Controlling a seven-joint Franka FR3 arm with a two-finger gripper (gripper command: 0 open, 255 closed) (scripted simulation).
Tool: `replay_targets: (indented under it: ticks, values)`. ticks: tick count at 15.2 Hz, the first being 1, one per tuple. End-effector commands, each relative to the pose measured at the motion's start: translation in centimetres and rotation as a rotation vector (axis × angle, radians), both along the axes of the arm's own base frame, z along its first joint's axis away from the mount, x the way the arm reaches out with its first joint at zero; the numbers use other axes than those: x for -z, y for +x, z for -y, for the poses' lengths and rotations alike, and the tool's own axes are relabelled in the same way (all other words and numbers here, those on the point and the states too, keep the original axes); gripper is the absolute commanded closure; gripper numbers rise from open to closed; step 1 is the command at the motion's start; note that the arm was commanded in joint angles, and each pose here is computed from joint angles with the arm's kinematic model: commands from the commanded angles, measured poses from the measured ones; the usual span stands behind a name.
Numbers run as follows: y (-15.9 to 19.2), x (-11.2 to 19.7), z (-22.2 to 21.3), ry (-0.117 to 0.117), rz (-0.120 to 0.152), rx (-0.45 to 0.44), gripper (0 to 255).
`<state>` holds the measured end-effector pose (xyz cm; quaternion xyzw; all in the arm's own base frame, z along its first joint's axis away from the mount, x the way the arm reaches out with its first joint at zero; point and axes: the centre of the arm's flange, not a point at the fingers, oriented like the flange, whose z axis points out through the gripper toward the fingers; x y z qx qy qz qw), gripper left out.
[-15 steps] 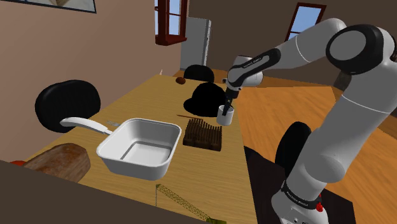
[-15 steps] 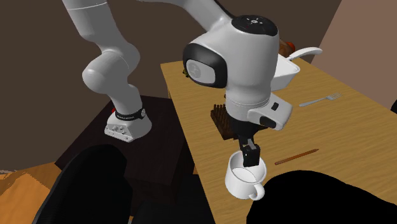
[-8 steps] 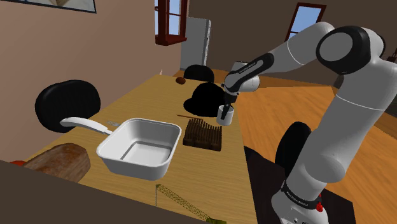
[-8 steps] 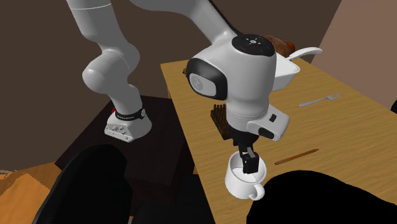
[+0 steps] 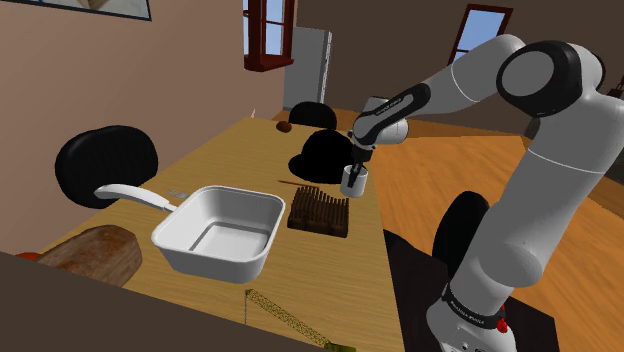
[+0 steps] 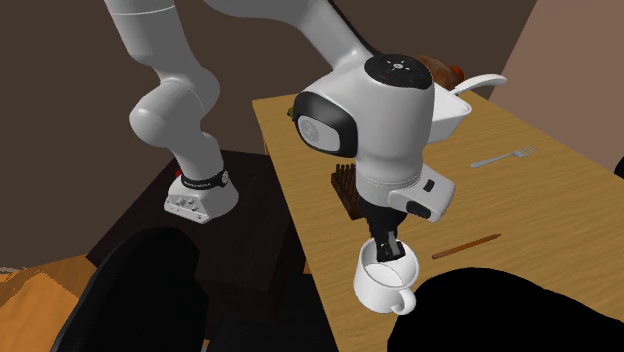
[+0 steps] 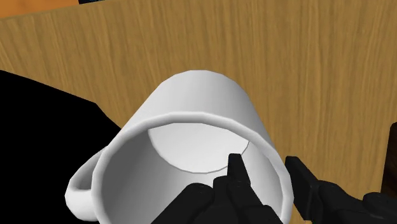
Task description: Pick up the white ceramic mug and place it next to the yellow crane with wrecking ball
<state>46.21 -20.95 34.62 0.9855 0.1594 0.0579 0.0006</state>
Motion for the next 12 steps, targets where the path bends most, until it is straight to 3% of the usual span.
replay_targets:
  ticks: [1, 8, 12]
  values:
    - [0.0, 0.0, 0.0, 0.000, 0.000, 0.000, 255]
    - [0.0, 0.0, 0.0, 0.000, 0.000, 0.000, 255]
    - [0.0, -2.1, 0.0, 0.000, 0.000, 0.000, 255]
